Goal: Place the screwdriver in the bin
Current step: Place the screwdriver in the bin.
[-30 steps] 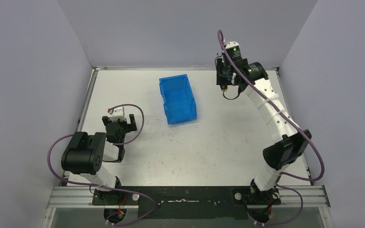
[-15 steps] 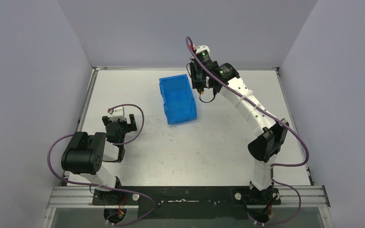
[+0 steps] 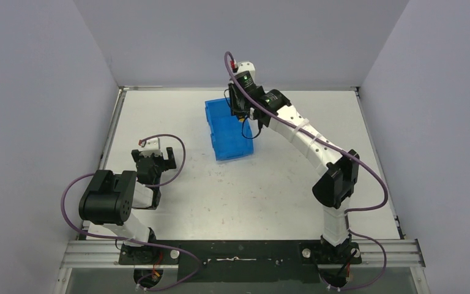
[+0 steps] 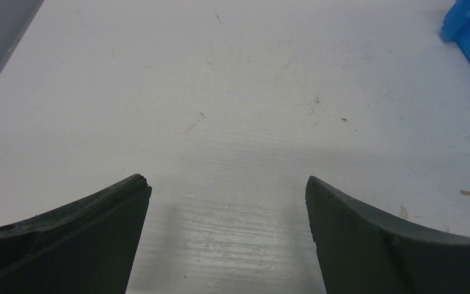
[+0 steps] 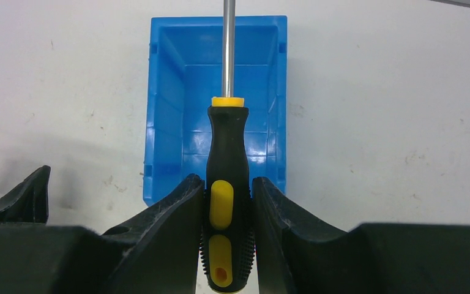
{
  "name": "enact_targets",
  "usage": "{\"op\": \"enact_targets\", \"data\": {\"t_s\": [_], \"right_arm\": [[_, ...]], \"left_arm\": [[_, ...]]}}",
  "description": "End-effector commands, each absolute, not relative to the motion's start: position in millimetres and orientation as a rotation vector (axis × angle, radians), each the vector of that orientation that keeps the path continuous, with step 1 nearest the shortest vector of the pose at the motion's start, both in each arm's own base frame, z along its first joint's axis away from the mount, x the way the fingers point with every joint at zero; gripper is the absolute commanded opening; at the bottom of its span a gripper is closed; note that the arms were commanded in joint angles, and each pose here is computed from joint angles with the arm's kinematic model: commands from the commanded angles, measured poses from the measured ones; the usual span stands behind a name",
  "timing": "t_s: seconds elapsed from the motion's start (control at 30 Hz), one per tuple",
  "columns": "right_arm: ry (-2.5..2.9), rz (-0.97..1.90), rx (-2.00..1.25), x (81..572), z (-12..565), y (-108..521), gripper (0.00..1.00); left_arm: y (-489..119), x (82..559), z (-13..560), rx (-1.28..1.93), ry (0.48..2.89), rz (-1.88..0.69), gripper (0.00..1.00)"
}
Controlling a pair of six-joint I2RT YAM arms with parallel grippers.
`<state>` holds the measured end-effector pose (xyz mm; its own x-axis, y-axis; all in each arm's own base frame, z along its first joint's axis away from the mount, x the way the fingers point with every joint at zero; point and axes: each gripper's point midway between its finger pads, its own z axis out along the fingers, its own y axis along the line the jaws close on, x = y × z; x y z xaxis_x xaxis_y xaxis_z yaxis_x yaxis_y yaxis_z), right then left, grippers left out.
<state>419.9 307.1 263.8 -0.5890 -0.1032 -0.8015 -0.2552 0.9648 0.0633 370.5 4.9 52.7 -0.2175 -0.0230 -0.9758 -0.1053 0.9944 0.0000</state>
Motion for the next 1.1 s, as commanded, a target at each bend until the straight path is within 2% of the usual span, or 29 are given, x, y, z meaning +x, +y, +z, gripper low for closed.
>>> {"op": "enact_targets", "data": {"t_s": [0.0,0.57,0.87,1.07], "right_arm": [[2.126,0.244,-0.176,440,256,325,0.03],[2.139,0.197,-0.056,437,160,347,0.03],[2.177,0.150,-0.100,437,109,350,0.04],[2.186,0.124,-0.137,437,85,349,0.10]], "left_arm": [[3,381,73,-0.091,1.714,0.068,0.97],[3,381,73,-0.091,1.714,0.067,0.97],[3,381,73,-0.090,1.714,0.068,0.97],[3,381,73,-0.090,1.714,0.068,0.97]]}}
